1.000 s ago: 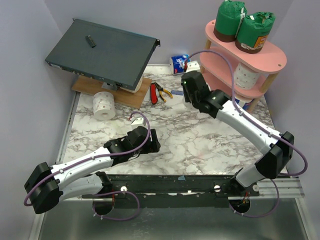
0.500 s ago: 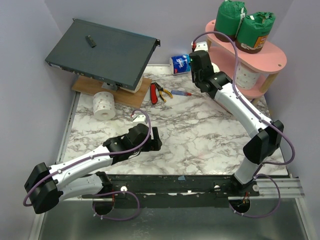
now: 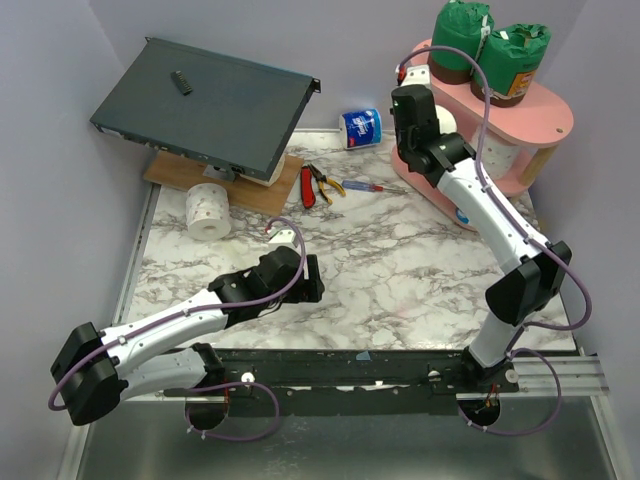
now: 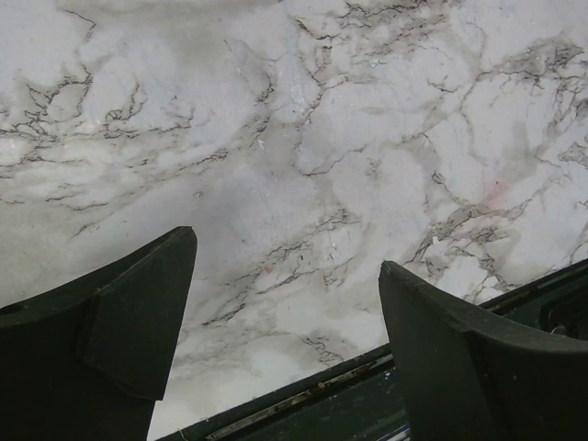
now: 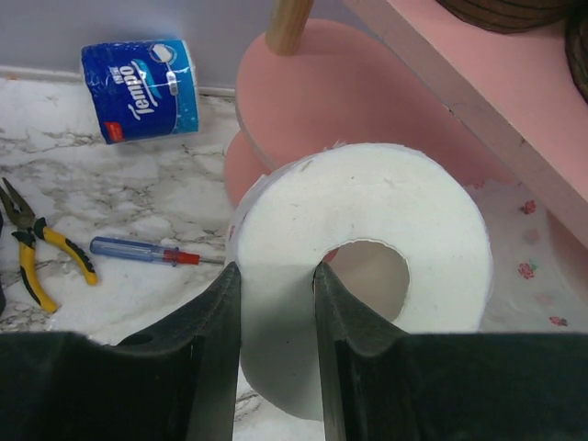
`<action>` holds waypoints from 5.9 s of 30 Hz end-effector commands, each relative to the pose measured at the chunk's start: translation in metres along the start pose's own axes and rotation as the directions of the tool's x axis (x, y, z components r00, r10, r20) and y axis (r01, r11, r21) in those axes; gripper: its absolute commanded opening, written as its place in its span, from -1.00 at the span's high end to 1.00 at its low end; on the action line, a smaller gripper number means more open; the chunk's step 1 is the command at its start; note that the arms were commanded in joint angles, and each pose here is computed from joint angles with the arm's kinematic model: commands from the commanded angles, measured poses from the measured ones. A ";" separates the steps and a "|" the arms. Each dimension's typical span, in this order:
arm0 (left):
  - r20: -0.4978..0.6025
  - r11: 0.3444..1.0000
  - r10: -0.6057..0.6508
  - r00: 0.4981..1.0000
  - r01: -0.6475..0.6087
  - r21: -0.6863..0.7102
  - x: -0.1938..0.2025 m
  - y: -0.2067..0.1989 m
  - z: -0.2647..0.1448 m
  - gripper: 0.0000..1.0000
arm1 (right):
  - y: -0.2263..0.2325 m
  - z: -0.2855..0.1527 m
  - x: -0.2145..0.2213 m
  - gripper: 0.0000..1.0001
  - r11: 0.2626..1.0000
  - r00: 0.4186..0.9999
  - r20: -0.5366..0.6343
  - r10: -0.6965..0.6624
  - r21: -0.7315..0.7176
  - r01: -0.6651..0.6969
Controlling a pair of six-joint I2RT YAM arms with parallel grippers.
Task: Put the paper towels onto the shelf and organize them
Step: Place the paper towel on the shelf.
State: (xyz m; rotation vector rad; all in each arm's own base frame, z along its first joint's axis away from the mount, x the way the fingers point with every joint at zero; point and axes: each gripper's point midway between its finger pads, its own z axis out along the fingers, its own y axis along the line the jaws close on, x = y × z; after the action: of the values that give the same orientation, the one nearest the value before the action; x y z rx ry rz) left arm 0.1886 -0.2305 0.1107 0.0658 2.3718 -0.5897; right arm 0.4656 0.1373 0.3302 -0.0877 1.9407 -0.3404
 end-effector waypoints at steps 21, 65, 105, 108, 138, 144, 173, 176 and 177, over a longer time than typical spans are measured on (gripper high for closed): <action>-0.016 0.999 0.017 1.000 -0.017 0.027 0.000 -0.008 -0.002 -0.71 | -0.056 0.034 -0.007 0.45 0.984 0.997 0.041 0.063 0.165 -0.069; -0.038 0.999 0.020 0.999 -0.018 0.031 0.004 -0.010 0.002 -0.70 | -0.069 0.037 -0.006 -0.23 0.977 0.996 0.052 0.078 0.195 -0.087; -0.018 0.999 -0.043 0.999 0.043 0.021 0.003 -0.006 -0.004 -0.69 | 0.013 -0.022 0.036 0.46 0.917 0.894 0.207 0.398 -0.106 -0.384; -0.012 0.999 -0.049 0.999 0.049 0.021 0.002 -0.006 -0.005 -0.69 | 0.011 -0.010 0.041 0.45 0.916 0.894 0.204 0.400 -0.084 -0.391; 0.007 0.999 -0.033 0.999 0.034 -0.006 -0.002 -0.002 -0.004 -0.69 | -0.022 0.069 0.064 0.42 0.898 0.883 0.245 0.399 0.088 -0.431; 0.008 0.999 -0.034 0.999 0.034 -0.010 -0.001 0.000 -0.003 -0.69 | -0.030 0.076 0.068 0.42 0.893 0.884 0.246 0.397 0.120 -0.434; 0.003 1.000 -0.024 1.000 0.025 -0.016 0.000 0.001 0.000 -0.70 | -0.057 0.096 0.077 0.32 0.875 0.893 0.256 0.371 0.227 -0.428; 0.005 1.000 -0.026 1.000 0.026 -0.016 0.000 0.001 0.000 -0.70 | -0.060 0.098 0.080 0.31 0.873 0.895 0.255 0.367 0.239 -0.426; 0.004 1.000 -0.024 1.000 0.024 -0.017 0.000 0.001 0.001 -0.70 | -0.060 0.099 0.081 0.30 0.872 0.895 0.253 0.366 0.242 -0.425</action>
State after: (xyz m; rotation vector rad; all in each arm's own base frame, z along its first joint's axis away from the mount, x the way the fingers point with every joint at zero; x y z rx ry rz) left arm 0.1851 -0.2291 0.1076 0.0178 2.4000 -0.5938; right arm 0.5130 0.0562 0.2340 0.4065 1.6780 -0.2747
